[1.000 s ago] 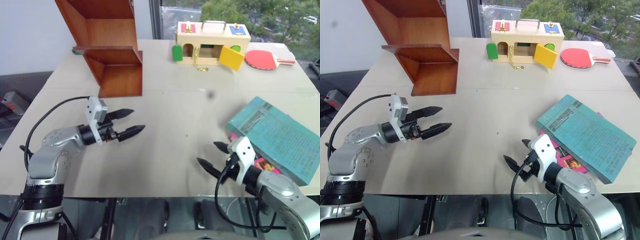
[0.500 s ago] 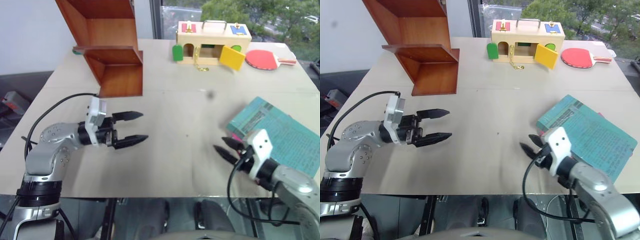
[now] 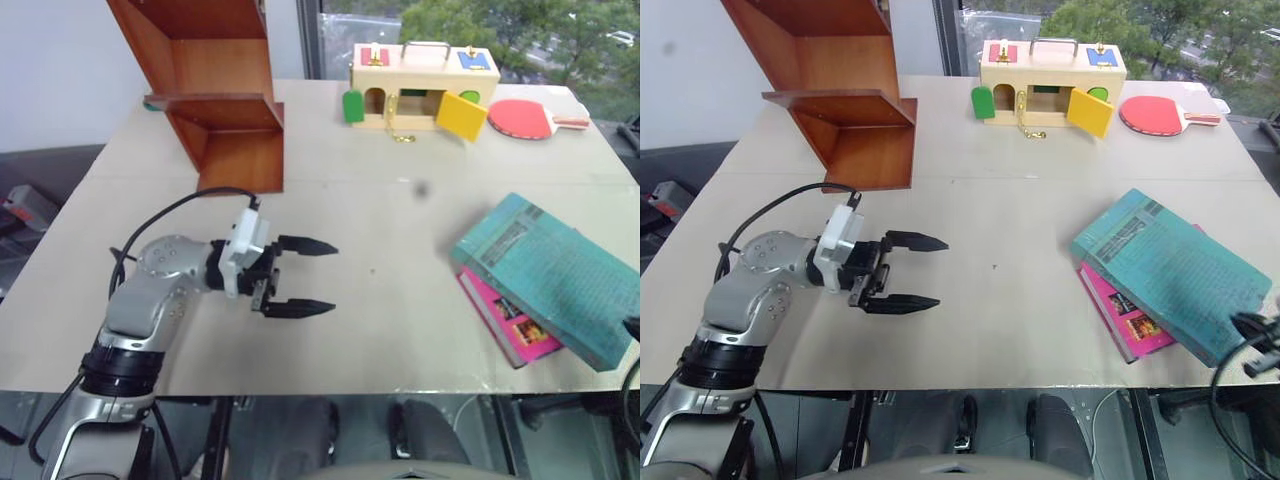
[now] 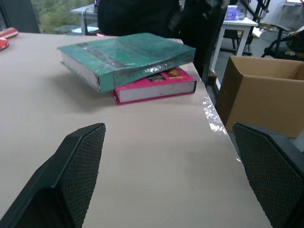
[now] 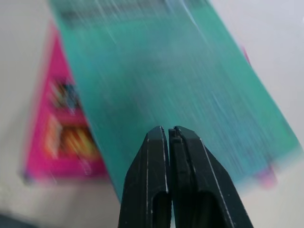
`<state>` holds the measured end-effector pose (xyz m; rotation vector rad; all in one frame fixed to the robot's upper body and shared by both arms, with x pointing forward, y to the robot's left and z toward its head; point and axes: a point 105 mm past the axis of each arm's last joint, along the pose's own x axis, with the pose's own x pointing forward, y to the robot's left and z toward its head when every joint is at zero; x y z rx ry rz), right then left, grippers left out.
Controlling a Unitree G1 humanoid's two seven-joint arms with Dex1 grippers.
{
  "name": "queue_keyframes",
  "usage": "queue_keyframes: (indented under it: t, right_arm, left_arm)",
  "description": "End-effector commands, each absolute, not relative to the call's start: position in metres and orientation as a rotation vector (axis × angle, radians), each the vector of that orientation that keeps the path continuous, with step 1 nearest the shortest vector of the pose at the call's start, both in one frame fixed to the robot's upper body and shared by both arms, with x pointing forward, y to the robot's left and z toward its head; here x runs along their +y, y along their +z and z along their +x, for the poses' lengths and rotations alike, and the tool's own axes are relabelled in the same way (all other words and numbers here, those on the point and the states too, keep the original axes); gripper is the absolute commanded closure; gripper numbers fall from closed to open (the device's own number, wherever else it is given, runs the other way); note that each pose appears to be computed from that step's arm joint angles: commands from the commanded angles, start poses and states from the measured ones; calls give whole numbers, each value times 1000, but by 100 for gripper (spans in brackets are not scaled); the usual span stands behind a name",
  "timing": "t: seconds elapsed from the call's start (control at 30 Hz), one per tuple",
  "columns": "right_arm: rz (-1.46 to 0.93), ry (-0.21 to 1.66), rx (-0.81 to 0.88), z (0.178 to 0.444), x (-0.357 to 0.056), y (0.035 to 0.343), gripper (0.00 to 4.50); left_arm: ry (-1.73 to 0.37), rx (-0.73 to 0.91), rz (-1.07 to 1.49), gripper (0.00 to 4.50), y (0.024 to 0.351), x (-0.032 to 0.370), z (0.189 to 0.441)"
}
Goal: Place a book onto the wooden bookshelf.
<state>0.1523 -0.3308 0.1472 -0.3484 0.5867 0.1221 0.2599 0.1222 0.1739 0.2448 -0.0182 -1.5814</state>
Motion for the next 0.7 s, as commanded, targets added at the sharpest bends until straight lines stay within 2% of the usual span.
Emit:
queue_keyframes:
  t: [0.03, 0.13, 0.23, 0.47, 0.7]
  right_arm:
    - [-395, 51, 599, 146, -349, 151, 440]
    - [-415, 55, 651, 146, -352, 133, 440]
    - [-385, 92, 627, 157, -342, 122, 440]
    - [-357, 217, 577, 177, -310, 118, 440]
    - [-331, 256, 567, 173, -300, 123, 440]
  left_arm:
    - [-1615, -51, 269, 0, 180, 118, 256]
    - [-1621, -52, 267, 0, 180, 117, 254]
    - [-1621, -53, 269, 0, 180, 117, 253]
    - [-1600, -55, 274, 0, 180, 119, 254]
    - [-1581, -56, 271, 0, 179, 120, 255]
